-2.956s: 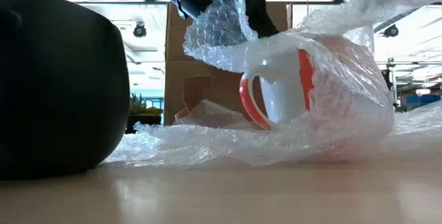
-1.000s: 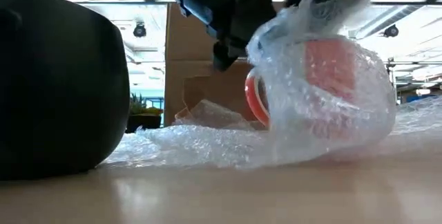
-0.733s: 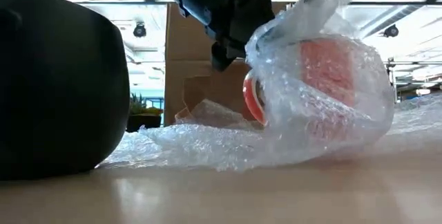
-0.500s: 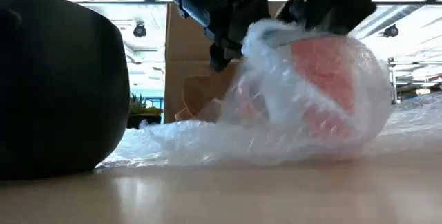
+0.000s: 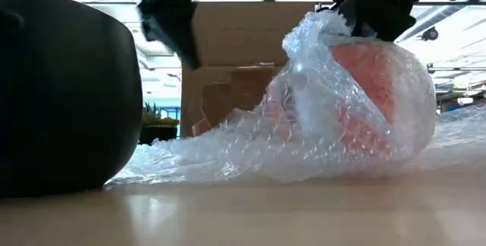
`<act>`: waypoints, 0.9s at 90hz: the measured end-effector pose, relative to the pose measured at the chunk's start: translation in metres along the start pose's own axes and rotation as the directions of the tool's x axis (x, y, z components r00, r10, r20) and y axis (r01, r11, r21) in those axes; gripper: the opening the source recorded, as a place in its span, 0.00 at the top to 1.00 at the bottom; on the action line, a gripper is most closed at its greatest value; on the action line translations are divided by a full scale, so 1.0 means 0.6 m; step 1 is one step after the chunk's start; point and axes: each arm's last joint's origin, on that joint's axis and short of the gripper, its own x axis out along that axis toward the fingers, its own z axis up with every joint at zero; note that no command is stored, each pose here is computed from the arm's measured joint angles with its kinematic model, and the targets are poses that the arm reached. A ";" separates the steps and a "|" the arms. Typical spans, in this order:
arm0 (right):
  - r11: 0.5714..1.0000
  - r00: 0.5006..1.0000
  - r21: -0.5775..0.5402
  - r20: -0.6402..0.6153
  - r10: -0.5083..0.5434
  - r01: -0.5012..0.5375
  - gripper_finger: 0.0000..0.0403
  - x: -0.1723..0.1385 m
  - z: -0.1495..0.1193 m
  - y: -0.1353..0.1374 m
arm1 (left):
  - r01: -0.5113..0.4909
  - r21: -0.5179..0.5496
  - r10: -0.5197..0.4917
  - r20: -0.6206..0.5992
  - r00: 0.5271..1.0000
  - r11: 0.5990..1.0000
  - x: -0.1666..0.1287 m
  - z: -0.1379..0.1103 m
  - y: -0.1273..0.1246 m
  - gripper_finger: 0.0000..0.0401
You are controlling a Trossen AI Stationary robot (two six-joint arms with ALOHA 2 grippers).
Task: Wrap mug
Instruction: Wrap the orange mug with the bubble wrap on top
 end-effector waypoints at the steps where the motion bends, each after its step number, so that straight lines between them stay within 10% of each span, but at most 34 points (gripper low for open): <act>1: 1.000 1.000 0.000 0.001 0.000 0.000 0.99 0.000 0.000 0.000 | 0.001 -0.009 -0.001 -0.005 1.000 1.000 0.002 0.000 0.003 0.89; 44: 1.000 1.000 -0.024 0.023 -0.003 0.004 0.99 0.007 -0.003 0.000 | 0.063 -0.216 -0.080 -0.068 0.994 0.974 0.135 -0.056 0.107 0.45; 81: 0.999 0.999 -0.034 0.034 -0.002 0.003 0.99 0.011 -0.005 0.000 | 0.231 -0.222 -0.241 -0.021 0.970 0.947 0.146 -0.066 0.101 0.97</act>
